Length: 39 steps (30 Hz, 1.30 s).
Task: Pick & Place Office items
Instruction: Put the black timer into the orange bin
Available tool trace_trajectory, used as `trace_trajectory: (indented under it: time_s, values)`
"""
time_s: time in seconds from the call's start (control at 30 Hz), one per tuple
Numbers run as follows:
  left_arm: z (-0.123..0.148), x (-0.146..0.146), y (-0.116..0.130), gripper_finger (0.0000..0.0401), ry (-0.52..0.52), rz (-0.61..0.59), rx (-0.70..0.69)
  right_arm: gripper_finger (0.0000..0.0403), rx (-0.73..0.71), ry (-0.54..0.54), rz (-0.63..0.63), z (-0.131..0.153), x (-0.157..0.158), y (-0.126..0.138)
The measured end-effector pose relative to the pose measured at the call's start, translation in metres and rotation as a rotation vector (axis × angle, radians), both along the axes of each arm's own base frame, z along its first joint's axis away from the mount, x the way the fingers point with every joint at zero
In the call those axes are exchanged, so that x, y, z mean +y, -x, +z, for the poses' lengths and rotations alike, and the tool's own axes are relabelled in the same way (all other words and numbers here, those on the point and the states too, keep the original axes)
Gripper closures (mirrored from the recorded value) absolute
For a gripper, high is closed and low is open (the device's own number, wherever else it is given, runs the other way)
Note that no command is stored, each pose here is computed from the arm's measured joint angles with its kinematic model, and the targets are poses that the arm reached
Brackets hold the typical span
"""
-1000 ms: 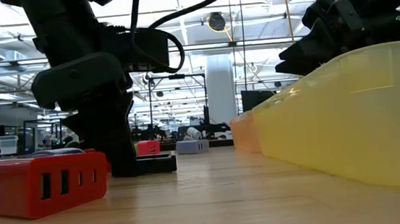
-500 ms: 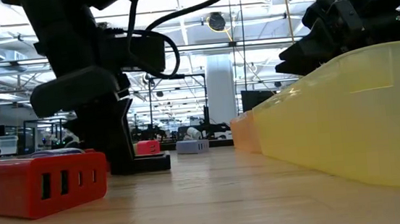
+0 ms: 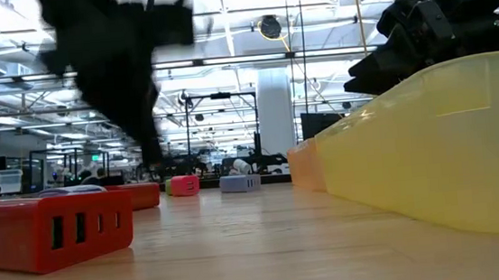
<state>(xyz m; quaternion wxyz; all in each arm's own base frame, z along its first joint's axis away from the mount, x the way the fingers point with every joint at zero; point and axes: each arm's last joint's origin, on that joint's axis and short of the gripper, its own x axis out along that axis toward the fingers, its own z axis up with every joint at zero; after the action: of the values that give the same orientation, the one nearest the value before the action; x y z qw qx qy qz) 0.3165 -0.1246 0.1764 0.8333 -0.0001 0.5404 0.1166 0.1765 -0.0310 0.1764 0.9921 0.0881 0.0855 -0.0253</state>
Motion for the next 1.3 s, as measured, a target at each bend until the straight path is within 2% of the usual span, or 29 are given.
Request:
trace_trajectory:
  time_s: [0.13,0.3,0.43,0.53,0.63,0.7,0.83,0.97,1.07,1.2,1.3]
  values:
    - [0.029,-0.001,-0.002,0.0245,0.040,-0.060,-0.196,0.0181,-0.001,0.000,0.000,0.000,0.000,0.000]
    - [0.051,-0.008,-0.009,0.0251,0.078,-0.223,-0.430,0.0181,0.000,0.000,0.000,0.000,0.000,0.000]
    - [0.036,-0.003,-0.012,0.0251,0.132,-0.298,-0.534,0.0181,0.000,0.000,0.001,0.000,0.000,0.000]
    - [0.023,0.008,-0.010,0.0251,0.173,-0.281,-0.603,0.0181,0.000,0.000,0.001,0.000,0.000,0.000]
    - [0.010,0.022,0.003,0.0251,0.183,-0.252,-0.591,0.0181,0.001,0.000,0.001,0.000,0.000,0.000]
    - [0.011,0.032,0.012,0.0251,0.182,-0.225,-0.626,0.0181,0.001,0.000,0.001,0.000,0.000,0.000]
    - [0.016,0.055,0.037,0.0251,0.083,-0.187,-0.730,0.0181,0.002,0.000,0.000,0.000,0.000,0.000]
    - [0.025,0.083,0.066,0.0251,-0.033,-0.153,-0.890,0.0181,-0.002,0.001,0.000,0.000,0.000,0.000]
    - [0.021,0.107,0.088,0.0251,-0.098,-0.088,-0.961,0.0181,-0.009,0.004,0.000,0.001,0.000,0.000]
    - [0.023,0.135,0.108,0.0251,-0.178,0.019,-1.084,0.0181,-0.029,0.070,0.006,0.003,0.000,0.000]
    - [0.030,0.150,0.116,0.0251,-0.199,0.057,-1.159,0.0181,-0.061,0.121,0.008,0.006,-0.001,-0.001]
